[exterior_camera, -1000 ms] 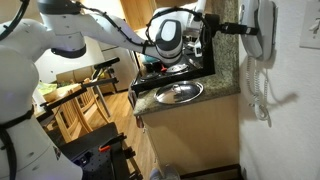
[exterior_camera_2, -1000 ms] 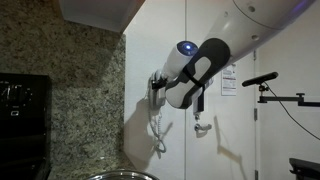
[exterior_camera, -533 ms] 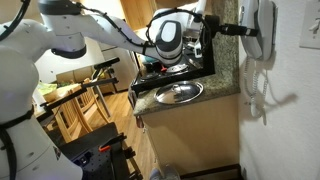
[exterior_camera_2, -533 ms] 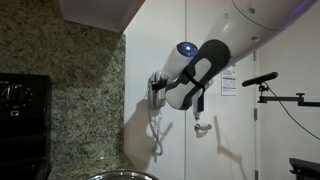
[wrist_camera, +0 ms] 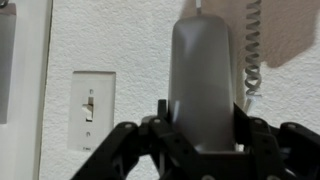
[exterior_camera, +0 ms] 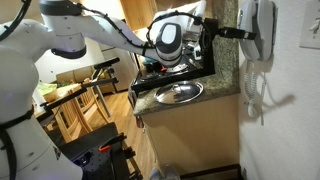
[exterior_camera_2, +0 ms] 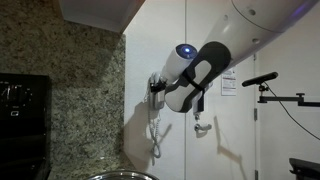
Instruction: Hang the intercom headset on the holder
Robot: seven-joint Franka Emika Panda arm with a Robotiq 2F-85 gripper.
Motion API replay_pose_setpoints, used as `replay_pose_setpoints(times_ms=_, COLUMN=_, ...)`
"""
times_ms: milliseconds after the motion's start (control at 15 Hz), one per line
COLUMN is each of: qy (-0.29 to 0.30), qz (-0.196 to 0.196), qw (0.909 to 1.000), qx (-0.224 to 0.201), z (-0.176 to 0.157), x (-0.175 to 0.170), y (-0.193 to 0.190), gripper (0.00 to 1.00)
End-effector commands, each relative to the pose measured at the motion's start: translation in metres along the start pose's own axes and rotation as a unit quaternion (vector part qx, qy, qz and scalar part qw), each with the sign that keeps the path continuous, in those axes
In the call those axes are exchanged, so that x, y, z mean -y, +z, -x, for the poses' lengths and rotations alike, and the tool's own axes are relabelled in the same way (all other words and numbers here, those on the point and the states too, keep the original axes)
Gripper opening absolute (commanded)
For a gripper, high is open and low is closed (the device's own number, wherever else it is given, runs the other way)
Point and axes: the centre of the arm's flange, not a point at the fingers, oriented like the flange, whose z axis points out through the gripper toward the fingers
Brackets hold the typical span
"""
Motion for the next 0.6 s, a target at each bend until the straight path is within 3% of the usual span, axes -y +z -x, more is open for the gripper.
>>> replay_pose_setpoints(times_ms=0, qy=-0.012, qz=-0.018, qw=0.9997, qx=-0.013, z=-0.009, x=0.009, y=0.000, gripper=0.34)
replay_pose_setpoints(times_ms=533, qy=-0.008, qz=-0.021, qw=0.9995, qx=-0.022, z=-0.021, x=0.005, y=0.006, gripper=0.34)
